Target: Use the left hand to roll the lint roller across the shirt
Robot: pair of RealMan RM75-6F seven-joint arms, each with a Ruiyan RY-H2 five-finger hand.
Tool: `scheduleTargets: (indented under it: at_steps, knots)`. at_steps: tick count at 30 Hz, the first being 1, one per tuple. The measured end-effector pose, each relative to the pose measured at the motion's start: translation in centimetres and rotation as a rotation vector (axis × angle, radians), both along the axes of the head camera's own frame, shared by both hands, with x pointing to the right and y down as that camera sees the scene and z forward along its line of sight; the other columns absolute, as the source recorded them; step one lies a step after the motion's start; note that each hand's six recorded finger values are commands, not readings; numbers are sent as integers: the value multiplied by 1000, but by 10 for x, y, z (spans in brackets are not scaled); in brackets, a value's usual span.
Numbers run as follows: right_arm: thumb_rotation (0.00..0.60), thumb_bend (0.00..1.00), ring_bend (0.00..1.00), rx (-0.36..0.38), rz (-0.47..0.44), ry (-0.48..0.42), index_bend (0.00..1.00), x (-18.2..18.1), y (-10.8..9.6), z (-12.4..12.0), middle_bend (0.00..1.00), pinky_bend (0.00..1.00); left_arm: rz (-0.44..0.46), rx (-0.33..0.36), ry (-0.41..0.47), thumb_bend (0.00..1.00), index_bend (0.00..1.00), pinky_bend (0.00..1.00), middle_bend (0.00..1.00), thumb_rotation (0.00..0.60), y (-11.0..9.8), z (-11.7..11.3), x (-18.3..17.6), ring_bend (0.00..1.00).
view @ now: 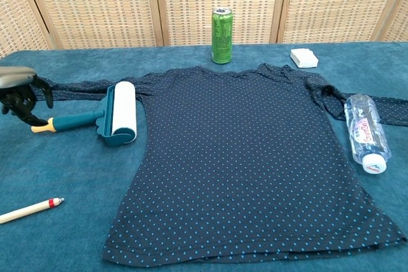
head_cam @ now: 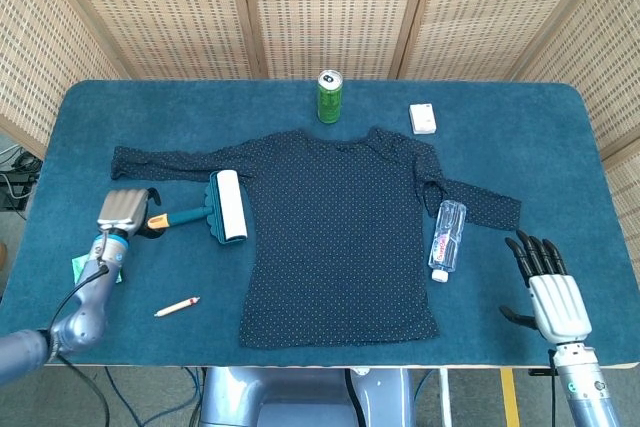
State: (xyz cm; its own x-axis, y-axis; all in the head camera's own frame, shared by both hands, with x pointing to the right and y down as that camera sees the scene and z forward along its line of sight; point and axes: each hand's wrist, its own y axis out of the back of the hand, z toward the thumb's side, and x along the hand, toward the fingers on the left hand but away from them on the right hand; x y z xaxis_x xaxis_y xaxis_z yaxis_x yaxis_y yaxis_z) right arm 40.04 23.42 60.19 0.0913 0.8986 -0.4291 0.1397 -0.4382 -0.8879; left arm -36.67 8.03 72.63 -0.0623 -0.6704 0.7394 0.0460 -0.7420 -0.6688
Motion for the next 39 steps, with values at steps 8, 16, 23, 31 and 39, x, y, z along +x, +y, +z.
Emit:
scheduleTargets:
  at_steps: [8,16,23,31,39]
  knots:
    - [600,23,0,-2,1,-3,0,0,0,1,0,0,20,-15,-8,285,404,561,735,600,-1,9,13,617]
    - [600,23,0,-2,1,-5,0,0,1,0,0,0,34,-14,-35,293,410,561,735,600,-3,14,16,617]
    - [600,23,0,3,4,-10,0,0,0,-1,0,0,50,-16,-33,326,412,561,735,600,-3,19,25,617]
    - [600,23,0,8,5,-17,0,0,1,-2,0,0,56,-26,-42,331,418,561,735,600,1,26,30,617]
    - [600,23,0,10,2,-24,0,0,1,-4,0,0,61,-22,-63,410,453,561,735,600,2,31,30,617]
